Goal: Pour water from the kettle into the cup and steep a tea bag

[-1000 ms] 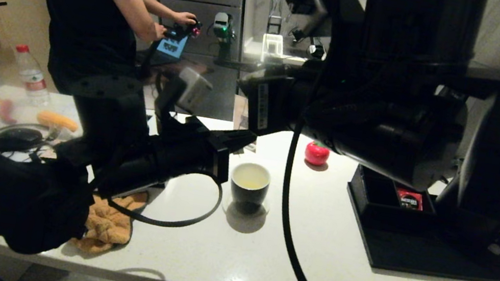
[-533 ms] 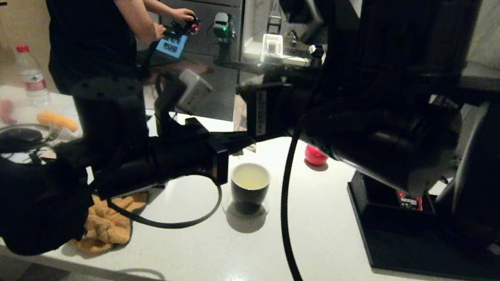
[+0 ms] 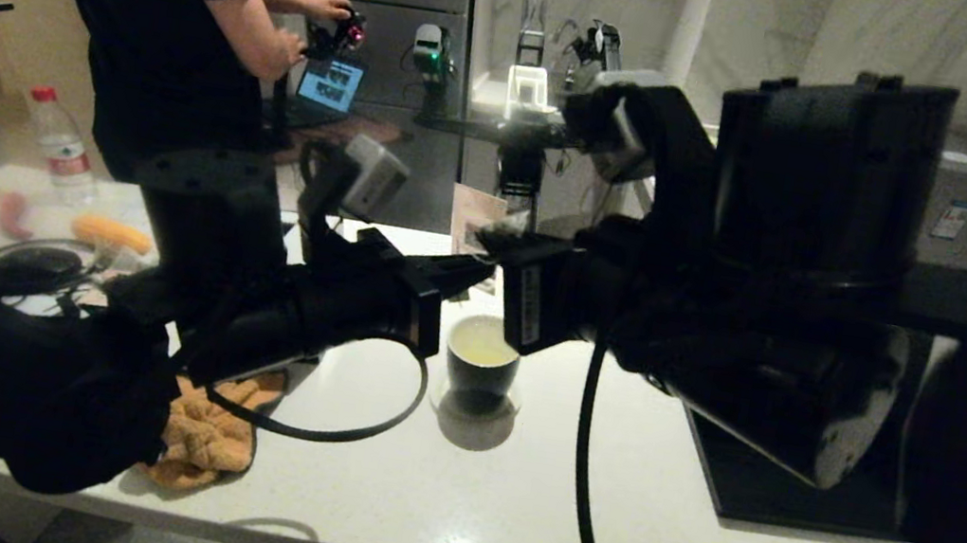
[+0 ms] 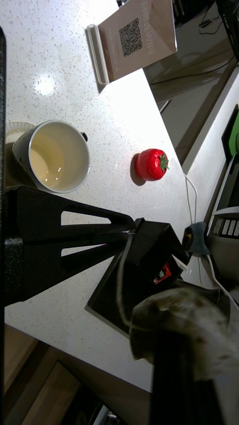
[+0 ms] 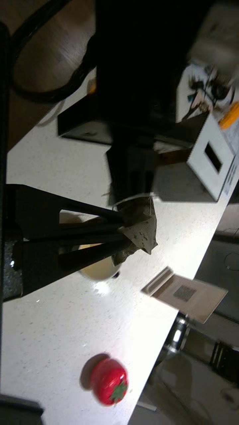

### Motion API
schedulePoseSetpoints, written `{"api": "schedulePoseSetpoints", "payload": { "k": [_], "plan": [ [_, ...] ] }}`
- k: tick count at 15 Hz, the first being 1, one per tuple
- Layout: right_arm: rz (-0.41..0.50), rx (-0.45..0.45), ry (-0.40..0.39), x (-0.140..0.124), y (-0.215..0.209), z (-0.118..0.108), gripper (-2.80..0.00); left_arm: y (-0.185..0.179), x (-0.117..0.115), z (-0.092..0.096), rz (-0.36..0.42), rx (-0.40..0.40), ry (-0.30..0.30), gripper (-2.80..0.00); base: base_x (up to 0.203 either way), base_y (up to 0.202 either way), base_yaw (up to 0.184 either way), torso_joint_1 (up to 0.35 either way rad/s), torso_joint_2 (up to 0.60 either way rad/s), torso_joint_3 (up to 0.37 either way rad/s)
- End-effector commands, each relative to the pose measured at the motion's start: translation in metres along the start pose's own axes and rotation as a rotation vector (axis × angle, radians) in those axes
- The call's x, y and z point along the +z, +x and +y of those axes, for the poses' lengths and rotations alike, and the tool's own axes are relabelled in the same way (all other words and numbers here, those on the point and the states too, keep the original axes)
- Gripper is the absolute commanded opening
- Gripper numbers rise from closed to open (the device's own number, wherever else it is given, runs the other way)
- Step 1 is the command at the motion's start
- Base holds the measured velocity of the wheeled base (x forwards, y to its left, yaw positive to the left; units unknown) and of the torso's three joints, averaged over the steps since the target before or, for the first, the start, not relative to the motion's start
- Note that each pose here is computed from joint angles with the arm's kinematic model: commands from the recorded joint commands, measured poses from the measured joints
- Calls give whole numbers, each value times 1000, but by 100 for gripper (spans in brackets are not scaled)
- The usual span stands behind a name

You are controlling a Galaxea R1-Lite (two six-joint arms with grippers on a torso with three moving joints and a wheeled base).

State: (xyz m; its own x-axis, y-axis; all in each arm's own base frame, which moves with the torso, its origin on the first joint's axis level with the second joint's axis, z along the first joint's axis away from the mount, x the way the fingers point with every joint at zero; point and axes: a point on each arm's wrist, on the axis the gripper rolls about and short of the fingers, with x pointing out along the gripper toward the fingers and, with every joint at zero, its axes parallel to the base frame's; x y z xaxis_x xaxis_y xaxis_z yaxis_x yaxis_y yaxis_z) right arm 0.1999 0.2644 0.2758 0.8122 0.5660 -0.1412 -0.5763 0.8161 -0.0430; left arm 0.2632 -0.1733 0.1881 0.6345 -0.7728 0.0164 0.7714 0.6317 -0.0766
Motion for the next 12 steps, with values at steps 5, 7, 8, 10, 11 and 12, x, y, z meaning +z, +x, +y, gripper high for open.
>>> {"api": "schedulePoseSetpoints", "payload": {
  "k": [5,7,8,10,11,12],
  "plan": [
    [26,-78,-3,-12,-6,-4,-280,1,-2,0,2,-2,-1,-280,0,0,0,0,0,0],
    [24,-77,-2,-13,-6,-3,-280,1,-2,0,3,-2,-2,-280,0,0,0,0,0,0],
    [20,-75,0,-13,-5,-3,-280,1,-2,1,4,0,-2,-280,0,0,0,0,0,0],
    [18,-70,0,-12,-6,-1,-280,2,-4,1,7,0,-3,-280,0,0,0,0,0,0],
    [18,-69,1,-12,-6,-1,-280,2,-4,1,8,0,-3,-280,0,0,0,0,0,0],
    [17,-69,1,-12,-6,-1,-280,2,-4,1,9,1,-4,-280,0,0,0,0,0,0]
  ]
}}
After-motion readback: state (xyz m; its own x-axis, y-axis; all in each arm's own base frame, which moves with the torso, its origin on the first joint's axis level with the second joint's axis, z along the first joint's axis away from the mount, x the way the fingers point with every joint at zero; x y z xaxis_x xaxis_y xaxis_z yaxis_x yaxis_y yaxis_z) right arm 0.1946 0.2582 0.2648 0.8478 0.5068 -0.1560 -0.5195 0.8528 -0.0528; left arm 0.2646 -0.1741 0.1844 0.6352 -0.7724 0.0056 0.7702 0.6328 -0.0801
